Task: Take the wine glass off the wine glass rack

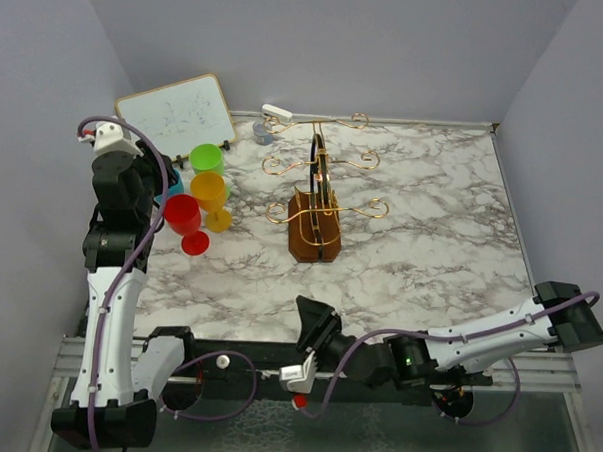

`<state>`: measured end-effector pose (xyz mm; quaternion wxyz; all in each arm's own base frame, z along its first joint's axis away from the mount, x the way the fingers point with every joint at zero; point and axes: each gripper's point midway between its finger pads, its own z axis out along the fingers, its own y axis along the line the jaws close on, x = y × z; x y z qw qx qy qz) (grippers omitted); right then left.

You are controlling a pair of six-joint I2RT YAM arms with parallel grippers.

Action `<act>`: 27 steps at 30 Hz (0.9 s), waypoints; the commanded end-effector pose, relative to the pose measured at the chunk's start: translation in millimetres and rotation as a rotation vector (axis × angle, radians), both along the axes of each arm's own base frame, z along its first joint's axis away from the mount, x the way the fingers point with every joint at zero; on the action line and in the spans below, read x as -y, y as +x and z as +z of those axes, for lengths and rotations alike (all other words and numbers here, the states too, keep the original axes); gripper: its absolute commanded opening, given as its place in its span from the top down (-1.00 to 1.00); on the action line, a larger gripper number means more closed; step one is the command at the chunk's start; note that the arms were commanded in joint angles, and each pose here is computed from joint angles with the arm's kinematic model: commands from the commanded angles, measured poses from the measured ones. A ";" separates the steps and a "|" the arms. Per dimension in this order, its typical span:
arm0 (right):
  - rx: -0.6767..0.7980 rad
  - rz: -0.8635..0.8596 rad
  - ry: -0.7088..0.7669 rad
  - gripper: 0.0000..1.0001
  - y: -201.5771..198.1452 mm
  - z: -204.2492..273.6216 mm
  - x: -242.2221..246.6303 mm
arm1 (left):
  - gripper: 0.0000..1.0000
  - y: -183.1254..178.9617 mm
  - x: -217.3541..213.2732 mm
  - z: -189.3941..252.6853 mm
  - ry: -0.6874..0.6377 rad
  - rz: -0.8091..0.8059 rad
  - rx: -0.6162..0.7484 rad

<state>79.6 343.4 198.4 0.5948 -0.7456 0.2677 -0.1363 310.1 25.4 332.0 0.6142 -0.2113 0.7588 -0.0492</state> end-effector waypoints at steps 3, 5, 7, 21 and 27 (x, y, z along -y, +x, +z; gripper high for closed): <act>-0.209 0.163 0.430 0.12 -31.4 136.5 -36.4 | 0.06 40.3 16.1 -13.1 -0.042 -0.101 0.006; -0.228 0.195 0.525 0.07 -36.4 174.0 -45.1 | 0.06 47.2 17.7 -16.7 -0.052 -0.109 0.010; -0.226 0.183 0.624 0.00 -30.2 209.4 -50.1 | 0.06 52.5 18.9 -20.1 -0.061 -0.114 0.017; -0.736 -0.558 1.362 -0.05 319.4 327.1 119.5 | 0.06 44.9 6.9 -24.8 -0.014 -0.056 0.080; -1.099 -0.961 1.527 -0.04 383.8 189.9 275.7 | 0.06 34.8 8.7 -30.3 -0.020 -0.062 0.078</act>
